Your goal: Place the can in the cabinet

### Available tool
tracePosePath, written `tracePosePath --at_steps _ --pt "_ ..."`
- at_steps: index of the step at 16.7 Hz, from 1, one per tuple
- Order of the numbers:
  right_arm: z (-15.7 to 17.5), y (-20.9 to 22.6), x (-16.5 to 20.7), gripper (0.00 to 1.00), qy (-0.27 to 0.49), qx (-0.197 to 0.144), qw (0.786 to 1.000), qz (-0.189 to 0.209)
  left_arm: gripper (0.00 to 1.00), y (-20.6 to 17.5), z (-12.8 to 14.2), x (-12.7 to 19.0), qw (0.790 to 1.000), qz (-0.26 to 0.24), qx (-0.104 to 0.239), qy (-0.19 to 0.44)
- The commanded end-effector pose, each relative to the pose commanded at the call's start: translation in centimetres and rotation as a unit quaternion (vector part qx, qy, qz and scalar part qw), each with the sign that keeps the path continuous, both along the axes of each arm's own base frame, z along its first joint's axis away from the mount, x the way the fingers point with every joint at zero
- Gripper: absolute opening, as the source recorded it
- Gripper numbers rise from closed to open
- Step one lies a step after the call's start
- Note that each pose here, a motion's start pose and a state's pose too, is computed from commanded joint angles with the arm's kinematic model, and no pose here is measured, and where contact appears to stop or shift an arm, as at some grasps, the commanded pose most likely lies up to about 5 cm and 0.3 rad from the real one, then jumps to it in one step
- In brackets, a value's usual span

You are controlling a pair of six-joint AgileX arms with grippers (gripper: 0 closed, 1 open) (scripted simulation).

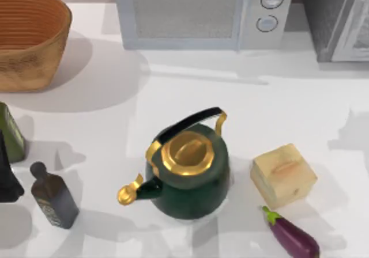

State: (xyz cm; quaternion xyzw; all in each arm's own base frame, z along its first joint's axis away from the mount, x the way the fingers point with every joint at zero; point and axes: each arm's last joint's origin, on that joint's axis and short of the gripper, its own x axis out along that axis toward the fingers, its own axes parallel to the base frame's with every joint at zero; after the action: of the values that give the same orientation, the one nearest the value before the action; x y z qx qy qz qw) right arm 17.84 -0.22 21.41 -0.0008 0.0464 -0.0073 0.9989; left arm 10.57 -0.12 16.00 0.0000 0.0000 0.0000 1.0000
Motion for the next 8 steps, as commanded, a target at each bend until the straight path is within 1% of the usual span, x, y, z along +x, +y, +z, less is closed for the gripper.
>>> tracePosePath --at_steps 2,6,8 --pt "0.4 0.0 -1.4 0.00 -0.025 0.000 1.000 0.002 1.00 0.0 0.0 0.0 1.000 0.000 0.000 0.000" --pt "-1.8 0.1 -3.4 0.00 -0.001 0.001 1.000 0.004 1.00 0.0 0.0 0.0 1.000 0.000 0.000 0.000" --pt "-2.6 0.1 -4.5 0.00 -0.005 0.001 1.000 0.004 1.00 0.0 0.0 0.0 1.000 0.000 0.000 0.000"
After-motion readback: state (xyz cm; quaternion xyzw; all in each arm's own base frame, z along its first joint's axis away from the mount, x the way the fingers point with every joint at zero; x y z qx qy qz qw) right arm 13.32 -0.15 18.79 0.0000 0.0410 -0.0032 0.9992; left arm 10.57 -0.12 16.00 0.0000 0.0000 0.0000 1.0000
